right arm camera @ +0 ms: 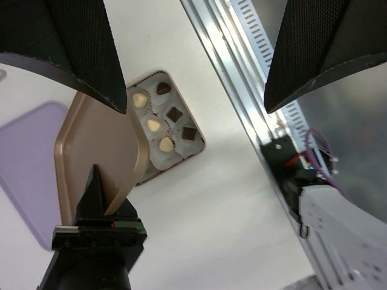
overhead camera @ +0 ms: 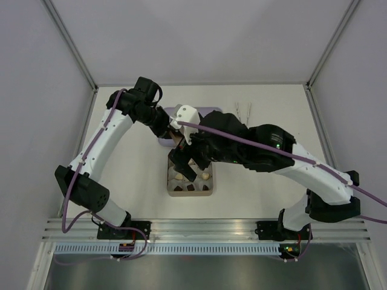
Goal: Pack the chocolate
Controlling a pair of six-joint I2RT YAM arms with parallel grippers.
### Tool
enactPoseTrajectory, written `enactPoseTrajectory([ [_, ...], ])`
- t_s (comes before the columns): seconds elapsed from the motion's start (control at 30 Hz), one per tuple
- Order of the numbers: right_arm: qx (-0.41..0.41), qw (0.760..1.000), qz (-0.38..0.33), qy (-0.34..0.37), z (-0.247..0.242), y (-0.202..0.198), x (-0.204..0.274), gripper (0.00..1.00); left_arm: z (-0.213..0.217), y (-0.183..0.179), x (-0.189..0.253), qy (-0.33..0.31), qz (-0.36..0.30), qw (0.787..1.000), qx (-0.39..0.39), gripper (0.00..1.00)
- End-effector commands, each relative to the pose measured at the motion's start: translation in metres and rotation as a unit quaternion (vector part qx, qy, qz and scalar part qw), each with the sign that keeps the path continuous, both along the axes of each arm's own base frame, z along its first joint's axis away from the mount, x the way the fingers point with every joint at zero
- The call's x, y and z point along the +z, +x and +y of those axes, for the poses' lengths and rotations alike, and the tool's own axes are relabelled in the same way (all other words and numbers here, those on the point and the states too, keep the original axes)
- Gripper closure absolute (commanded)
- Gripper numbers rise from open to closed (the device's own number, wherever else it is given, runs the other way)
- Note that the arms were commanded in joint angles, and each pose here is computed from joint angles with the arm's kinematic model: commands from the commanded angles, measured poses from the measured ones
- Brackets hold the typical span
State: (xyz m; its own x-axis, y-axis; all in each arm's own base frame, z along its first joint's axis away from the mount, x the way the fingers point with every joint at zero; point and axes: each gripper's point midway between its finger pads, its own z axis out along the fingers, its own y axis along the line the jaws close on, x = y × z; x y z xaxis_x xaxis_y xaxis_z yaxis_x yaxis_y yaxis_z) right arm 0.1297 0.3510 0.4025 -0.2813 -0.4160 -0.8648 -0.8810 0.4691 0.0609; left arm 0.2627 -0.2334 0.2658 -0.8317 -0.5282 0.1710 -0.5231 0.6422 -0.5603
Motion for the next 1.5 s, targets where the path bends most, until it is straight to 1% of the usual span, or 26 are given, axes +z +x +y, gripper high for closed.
enactPoseTrajectory([
  [0.0,-0.056,0.994,-0.071,-0.061,-0.010,0.031,-0.017,0.02,-0.009,-0.056,0.040,-0.076,0.121,0.990,-0.002,0.98],
  [0.1,-0.069,0.990,-0.097,-0.080,-0.009,0.042,-0.028,0.02,-0.007,-0.062,0.044,-0.078,0.122,0.989,-0.002,0.98],
  [0.17,-0.055,0.987,-0.115,-0.096,-0.005,0.046,-0.036,0.02,-0.005,-0.068,0.043,-0.076,0.129,0.989,-0.003,0.98],
  [0.27,-0.045,0.983,-0.122,-0.131,-0.004,0.049,-0.055,0.10,-0.004,-0.075,0.045,-0.083,0.136,0.987,-0.003,0.97],
  [0.37,-0.067,0.978,-0.135,-0.145,-0.008,0.058,-0.064,0.33,-0.003,-0.081,0.051,-0.091,0.132,0.987,-0.004,0.94],
  [0.4,-0.074,0.977,-0.140,-0.141,-0.007,0.061,-0.062,0.37,-0.003,-0.082,0.052,-0.092,0.131,0.987,-0.005,0.94],
  [0.47,-0.096,0.974,-0.149,-0.139,-0.009,0.066,-0.059,0.52,-0.001,-0.086,0.053,-0.092,0.128,0.987,-0.003,0.88],
  [0.5,-0.100,0.974,-0.149,-0.135,-0.007,0.068,-0.057,0.63,0.001,-0.087,0.054,-0.092,0.126,0.988,0.000,0.84],
  [0.53,-0.104,0.975,-0.149,-0.128,-0.006,0.068,-0.054,0.69,0.002,-0.089,0.054,-0.092,0.125,0.988,0.001,0.72],
  [0.6,-0.107,0.977,-0.145,-0.112,-0.004,0.067,-0.047,0.78,0.002,-0.090,0.055,-0.093,0.121,0.988,0.001,0.53],
  [0.63,-0.115,0.979,-0.139,-0.097,-0.003,0.067,-0.043,0.89,0.003,-0.091,0.056,-0.092,0.113,0.989,0.001,0.39],
  [0.7,-0.119,0.980,-0.136,-0.090,-0.003,0.066,-0.040,0.95,0.004,-0.091,0.058,-0.095,0.105,0.990,0.001,0.25],
  [0.73,-0.131,0.981,-0.123,-0.078,-0.005,0.065,-0.039,1.00,0.002,-0.087,0.060,-0.101,0.091,0.991,-0.002,0.13],
  [0.77,-0.134,0.981,-0.118,-0.077,-0.006,0.064,-0.041,0.99,0.001,-0.084,0.065,-0.110,0.071,0.991,-0.005,0.04],
  [0.8,-0.142,0.982,-0.104,-0.069,-0.007,0.062,-0.042,1.00,0.000,-0.080,0.068,-0.117,0.058,0.991,-0.003,0.00],
  [0.87,-0.145,0.984,-0.086,-0.061,-0.010,0.058,-0.046,1.00,-0.001,-0.070,0.074,-0.129,0.028,0.991,0.000,0.00],
  [1.0,-0.159,0.987,-0.018,-0.016,-0.016,0.052,-0.051,1.00,0.004,-0.056,0.085,-0.134,-0.017,0.991,-0.002,0.00],
  [1.03,-0.162,0.987,0.017,0.012,-0.020,0.051,-0.048,1.00,0.006,-0.053,0.092,-0.134,-0.036,0.990,-0.003,0.00],
  [1.1,-0.156,0.985,0.062,0.036,-0.022,0.051,-0.053,1.00,0.017,-0.043,0.097,-0.128,-0.072,0.989,-0.002,0.00],
  [1.13,-0.121,0.984,0.110,0.071,-0.023,0.044,-0.046,1.00,0.022,-0.040,0.104,-0.128,-0.093,0.987,-0.001,0.00],
  [1.17,-0.110,0.979,0.147,0.084,-0.022,0.042,-0.055,1.00,0.027,-0.038,0.107,-0.123,-0.119,0.985,-0.012,0.00],
  [1.23,-0.077,0.968,0.181,0.153,-0.019,0.039,-0.033,1.00,0.042,-0.031,0.115,-0.115,-0.159,0.981,-0.005,0.00],
  [1.27,-0.021,0.953,0.250,0.170,-0.015,0.021,-0.038,1.00,0.046,-0.032,0.116,-0.111,-0.177,0.978,-0.016,0.00],
  [1.3,0.002,0.944,0.257,0.206,-0.009,0.022,-0.026,0.99,0.053,-0.029,0.115,-0.106,-0.186,0.977,-0.011,0.00],
  [1.37,0.038,0.924,0.315,0.214,-0.005,0.010,-0.035,1.00,0.060,-0.034,0.109,-0.094,-0.203,0.974,-0.024,0.00],
  [1.47,0.035,0.911,0.350,0.216,0.001,0.010,-0.048,1.00,0.066,-0.042,0.091,-0.077,-0.204,0.975,-0.041,0.00],
])
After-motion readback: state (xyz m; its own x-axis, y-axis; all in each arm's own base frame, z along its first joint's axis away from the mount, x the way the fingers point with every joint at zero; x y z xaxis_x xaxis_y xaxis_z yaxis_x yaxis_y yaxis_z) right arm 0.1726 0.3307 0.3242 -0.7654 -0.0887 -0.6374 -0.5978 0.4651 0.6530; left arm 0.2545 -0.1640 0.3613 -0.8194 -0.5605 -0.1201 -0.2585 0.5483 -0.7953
